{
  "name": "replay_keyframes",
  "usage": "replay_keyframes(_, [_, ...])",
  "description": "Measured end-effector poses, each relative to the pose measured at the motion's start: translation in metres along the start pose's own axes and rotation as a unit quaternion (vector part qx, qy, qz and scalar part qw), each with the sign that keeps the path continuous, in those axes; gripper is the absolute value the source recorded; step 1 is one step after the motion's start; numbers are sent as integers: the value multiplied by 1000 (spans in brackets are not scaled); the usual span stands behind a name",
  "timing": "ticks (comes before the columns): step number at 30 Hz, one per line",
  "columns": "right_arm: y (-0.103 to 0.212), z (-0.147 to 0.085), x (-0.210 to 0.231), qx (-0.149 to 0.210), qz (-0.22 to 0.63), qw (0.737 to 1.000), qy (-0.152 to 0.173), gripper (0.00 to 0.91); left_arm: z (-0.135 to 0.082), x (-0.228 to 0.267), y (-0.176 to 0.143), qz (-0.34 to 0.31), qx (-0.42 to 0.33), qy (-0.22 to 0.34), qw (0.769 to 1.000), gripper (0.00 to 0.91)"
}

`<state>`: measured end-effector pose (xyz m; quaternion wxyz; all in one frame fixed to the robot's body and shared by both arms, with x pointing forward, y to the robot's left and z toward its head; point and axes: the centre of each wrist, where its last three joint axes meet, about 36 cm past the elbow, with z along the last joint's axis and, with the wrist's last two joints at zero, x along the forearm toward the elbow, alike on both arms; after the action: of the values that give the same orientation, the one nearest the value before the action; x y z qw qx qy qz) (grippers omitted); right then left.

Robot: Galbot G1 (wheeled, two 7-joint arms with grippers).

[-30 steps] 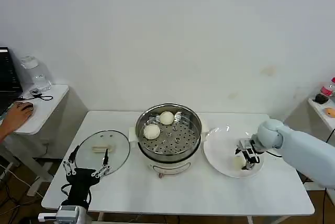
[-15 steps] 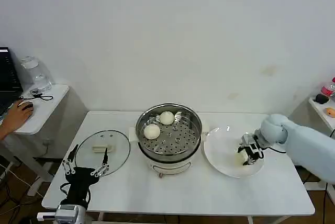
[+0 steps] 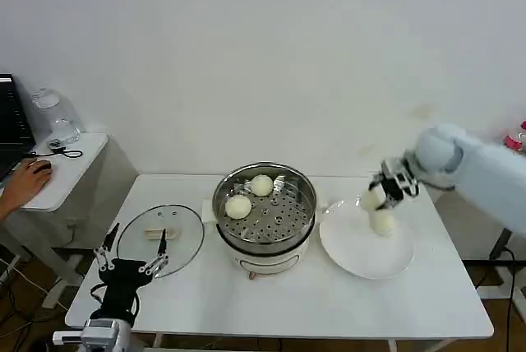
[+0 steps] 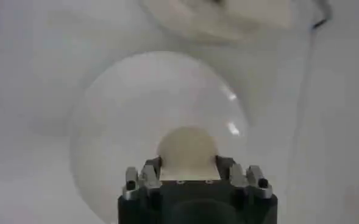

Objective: Take steamed baozi put them in steamer then cover it.

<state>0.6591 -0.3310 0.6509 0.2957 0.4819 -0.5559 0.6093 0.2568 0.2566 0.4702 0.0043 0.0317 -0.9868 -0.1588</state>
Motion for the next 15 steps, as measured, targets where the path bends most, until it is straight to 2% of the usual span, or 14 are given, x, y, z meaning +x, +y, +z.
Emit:
replay_keyframes(5, [-41, -33, 34, 22, 34, 999, -10, 635, -3, 1, 2, -2, 2, -3, 1000, 907])
replay_keyframes(10, [-68, -82, 48, 57, 47, 997, -26, 635, -4, 1, 4, -6, 3, -4, 1000, 907])
replay_keyframes(15, [-78, -139, 40, 105, 36, 993, -44, 635, -2, 0, 4, -9, 3, -1, 1000, 907])
